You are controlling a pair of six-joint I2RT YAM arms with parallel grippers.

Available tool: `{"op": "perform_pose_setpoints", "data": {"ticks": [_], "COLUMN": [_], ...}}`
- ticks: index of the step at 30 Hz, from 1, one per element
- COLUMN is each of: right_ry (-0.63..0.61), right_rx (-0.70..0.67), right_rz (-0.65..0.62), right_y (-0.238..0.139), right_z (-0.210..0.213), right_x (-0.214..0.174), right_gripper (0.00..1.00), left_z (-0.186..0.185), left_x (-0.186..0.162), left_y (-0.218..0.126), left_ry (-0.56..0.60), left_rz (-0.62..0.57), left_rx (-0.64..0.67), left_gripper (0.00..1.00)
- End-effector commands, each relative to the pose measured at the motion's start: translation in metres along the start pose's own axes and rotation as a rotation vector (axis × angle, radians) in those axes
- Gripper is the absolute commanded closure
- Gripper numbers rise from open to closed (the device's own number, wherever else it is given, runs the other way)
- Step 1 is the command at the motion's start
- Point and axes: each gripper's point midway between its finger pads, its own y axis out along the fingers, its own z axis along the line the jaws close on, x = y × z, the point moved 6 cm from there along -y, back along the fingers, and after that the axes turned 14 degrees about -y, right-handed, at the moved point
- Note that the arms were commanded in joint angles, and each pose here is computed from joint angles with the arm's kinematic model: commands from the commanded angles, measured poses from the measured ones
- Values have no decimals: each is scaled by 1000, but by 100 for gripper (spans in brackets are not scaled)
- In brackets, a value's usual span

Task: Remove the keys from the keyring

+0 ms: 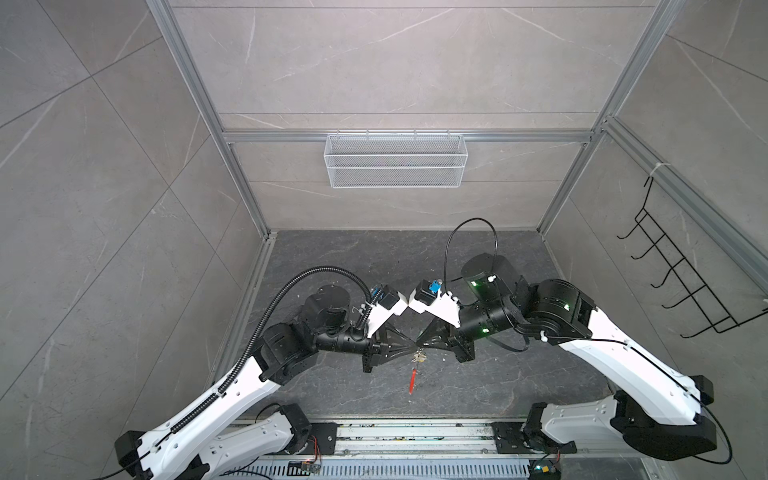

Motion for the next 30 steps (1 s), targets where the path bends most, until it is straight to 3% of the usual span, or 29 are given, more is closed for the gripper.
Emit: {"op": "perform_pose_setpoints", "data": {"ticks": [1,8,12,14,17,24,30], "right_ry": [-39,-24,-14,-9,11,75,104], "right_rx": [-11,-56,-174,-231,-293,-327,-328], "right_rz": [-71,-153,-332,-414,-487,-520,-537], "right_y": [-7,-11,-26,-32,-31,-14,-5], "right_z": [1,-2,-5,-7,-13,-27,-34], "right_x": [14,20,25,25,22,18,22], "right_gripper": [100,100,63,54,52,52,55], "left_z": [-15,-12,-3,-1,5,10,5], "left_x": [15,23,27,29,31,34,31], "left_y": [-7,-18,-32,-40,-47,-54,-51], "left_ry": [68,88,102,118,126,120,160], "left_rz": [-55,-209,-391,-484,-603,-743,-732], "left_rx": [-38,36,128,143,167,169,114], "left_gripper": [100,100,100,100,100,100,100]}}
